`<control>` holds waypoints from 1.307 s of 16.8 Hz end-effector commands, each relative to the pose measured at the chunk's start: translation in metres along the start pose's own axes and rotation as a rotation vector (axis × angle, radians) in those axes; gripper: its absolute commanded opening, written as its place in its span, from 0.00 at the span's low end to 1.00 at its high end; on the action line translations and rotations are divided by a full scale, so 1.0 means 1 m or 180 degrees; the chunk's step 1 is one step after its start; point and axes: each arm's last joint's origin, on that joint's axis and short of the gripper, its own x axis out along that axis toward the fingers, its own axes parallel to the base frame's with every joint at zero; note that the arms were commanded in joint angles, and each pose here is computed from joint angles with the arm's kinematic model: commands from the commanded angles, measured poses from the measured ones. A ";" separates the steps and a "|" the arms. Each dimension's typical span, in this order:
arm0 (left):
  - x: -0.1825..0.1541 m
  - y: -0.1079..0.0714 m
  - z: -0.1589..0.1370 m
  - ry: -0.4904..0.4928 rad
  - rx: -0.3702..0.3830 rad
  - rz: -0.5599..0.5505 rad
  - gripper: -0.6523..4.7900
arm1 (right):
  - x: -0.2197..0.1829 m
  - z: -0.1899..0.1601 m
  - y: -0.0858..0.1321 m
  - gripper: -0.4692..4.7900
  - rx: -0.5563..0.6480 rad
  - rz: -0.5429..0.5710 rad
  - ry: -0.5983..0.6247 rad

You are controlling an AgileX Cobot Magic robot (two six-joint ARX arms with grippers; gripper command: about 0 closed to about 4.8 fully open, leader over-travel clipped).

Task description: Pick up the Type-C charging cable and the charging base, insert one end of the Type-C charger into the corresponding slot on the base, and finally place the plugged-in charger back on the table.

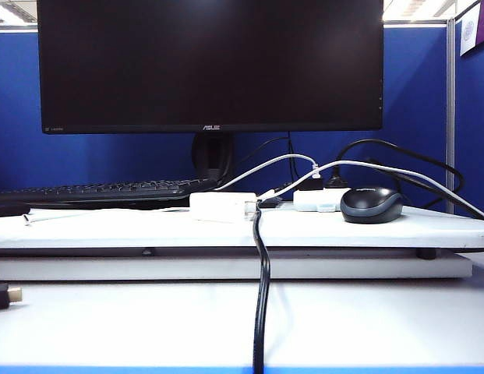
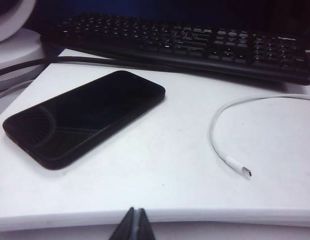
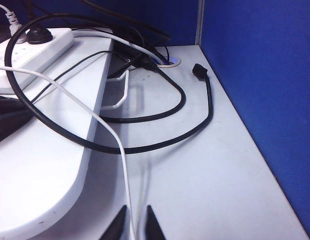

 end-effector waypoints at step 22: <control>-0.008 -0.013 0.129 -0.0050 -0.0774 0.0140 0.11 | -0.058 0.177 0.007 0.08 0.0463 0.0275 -0.1160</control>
